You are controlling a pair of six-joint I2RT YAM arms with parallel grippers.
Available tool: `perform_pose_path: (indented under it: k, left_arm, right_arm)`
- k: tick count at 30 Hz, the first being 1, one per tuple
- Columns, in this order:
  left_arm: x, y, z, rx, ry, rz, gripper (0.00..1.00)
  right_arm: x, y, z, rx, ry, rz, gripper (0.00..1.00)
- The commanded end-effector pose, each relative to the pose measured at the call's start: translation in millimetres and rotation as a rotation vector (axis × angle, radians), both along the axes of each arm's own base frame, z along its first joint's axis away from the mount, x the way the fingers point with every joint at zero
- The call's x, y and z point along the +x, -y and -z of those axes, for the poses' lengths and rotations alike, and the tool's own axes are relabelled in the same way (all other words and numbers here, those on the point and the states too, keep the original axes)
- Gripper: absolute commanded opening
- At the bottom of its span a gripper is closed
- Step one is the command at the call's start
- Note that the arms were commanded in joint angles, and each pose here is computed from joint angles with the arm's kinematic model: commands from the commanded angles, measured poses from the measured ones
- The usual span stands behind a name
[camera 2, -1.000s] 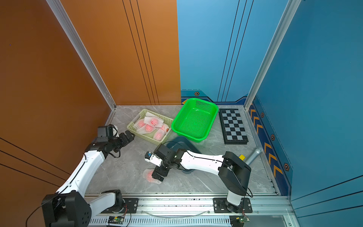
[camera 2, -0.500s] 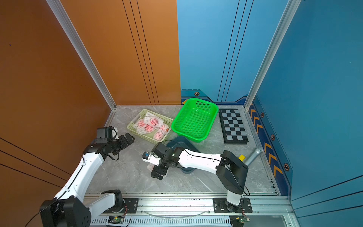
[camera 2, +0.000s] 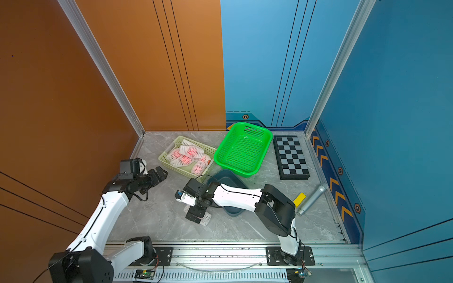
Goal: Remove foam nets from apples
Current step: Remove the foam net from the apple.
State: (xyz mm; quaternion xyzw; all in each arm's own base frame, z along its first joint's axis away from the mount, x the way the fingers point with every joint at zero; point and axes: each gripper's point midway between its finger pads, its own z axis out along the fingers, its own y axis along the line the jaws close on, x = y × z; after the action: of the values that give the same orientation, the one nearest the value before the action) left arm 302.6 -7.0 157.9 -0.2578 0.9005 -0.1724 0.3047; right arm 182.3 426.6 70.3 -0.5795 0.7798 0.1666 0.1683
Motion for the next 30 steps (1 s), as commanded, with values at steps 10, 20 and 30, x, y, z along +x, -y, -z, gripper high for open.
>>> perform_pose_path:
  k: [10,20,30]
  left_arm:
    - [-1.6,-1.4,-6.0,-0.002,0.015,-0.002,0.98]
    - [-1.7,-1.0,-6.4,-0.003,0.017,-0.001,0.98]
    - [-2.7,-0.8,-6.0,-0.006,0.017,-0.003,0.98]
  right_arm:
    - [5.9,27.0,23.7,-0.185,0.043,0.166,0.98]
    - [-7.6,29.8,27.3,-0.195,0.013,0.119,0.83]
    - [-19.0,29.0,30.7,-0.206,-0.006,0.082,0.55]
